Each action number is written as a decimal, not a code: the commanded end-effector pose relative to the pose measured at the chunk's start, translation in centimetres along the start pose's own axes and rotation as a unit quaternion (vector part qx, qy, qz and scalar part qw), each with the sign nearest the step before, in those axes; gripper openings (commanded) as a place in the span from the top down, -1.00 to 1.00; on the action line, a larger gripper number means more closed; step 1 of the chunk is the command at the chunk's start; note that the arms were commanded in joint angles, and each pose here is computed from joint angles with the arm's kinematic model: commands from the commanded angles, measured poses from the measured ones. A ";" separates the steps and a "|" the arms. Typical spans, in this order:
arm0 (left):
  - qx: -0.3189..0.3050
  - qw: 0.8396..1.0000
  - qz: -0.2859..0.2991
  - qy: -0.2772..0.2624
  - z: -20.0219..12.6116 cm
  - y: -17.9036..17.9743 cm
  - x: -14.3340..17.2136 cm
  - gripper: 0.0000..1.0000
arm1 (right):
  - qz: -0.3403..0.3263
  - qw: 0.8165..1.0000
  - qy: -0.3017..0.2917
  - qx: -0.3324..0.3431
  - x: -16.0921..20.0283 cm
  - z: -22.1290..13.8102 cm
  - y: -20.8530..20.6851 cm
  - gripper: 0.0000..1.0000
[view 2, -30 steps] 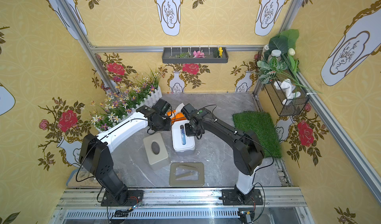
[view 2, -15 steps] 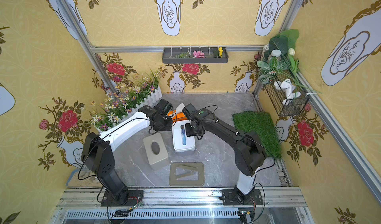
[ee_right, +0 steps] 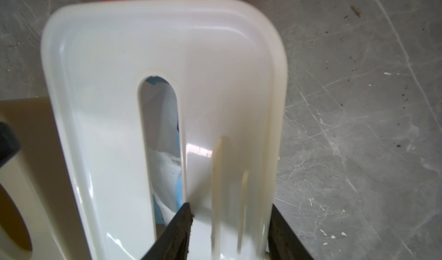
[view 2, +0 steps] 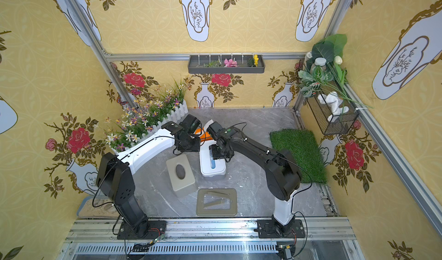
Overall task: Put the tissue paper into the tissue box
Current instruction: Adjust the tissue box at the center of the board, then pick up the box lid from the tissue box.
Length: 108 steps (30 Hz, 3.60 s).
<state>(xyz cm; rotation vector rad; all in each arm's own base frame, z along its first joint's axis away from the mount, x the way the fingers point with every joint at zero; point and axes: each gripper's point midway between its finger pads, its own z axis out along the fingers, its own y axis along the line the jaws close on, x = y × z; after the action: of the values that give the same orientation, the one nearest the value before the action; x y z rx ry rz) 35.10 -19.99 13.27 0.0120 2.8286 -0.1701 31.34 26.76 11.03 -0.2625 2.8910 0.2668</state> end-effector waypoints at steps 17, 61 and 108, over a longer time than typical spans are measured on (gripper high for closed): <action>-0.057 0.998 -0.004 0.040 0.7 1.2 -1.2 -0.03 | 0.050 0.997 -0.051 0.021 0.9 -1.3 -1.0 -0.13; -0.013 0.999 -0.027 -0.032 -0.5 0.8 -4.0 -0.07 | 0.010 1.000 -0.014 -0.019 -0.8 -0.6 -0.8 -0.03; 0.004 0.995 -0.045 -0.089 -3.5 -0.2 -3.3 -0.09 | 0.068 0.993 -0.065 -0.068 -1.4 -4.7 -1.4 0.62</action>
<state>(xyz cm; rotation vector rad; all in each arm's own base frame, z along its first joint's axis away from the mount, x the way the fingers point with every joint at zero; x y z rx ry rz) 36.78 -19.72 17.28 -0.0692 2.6767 -0.1761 31.60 24.59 14.88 -0.0979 2.8009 0.4261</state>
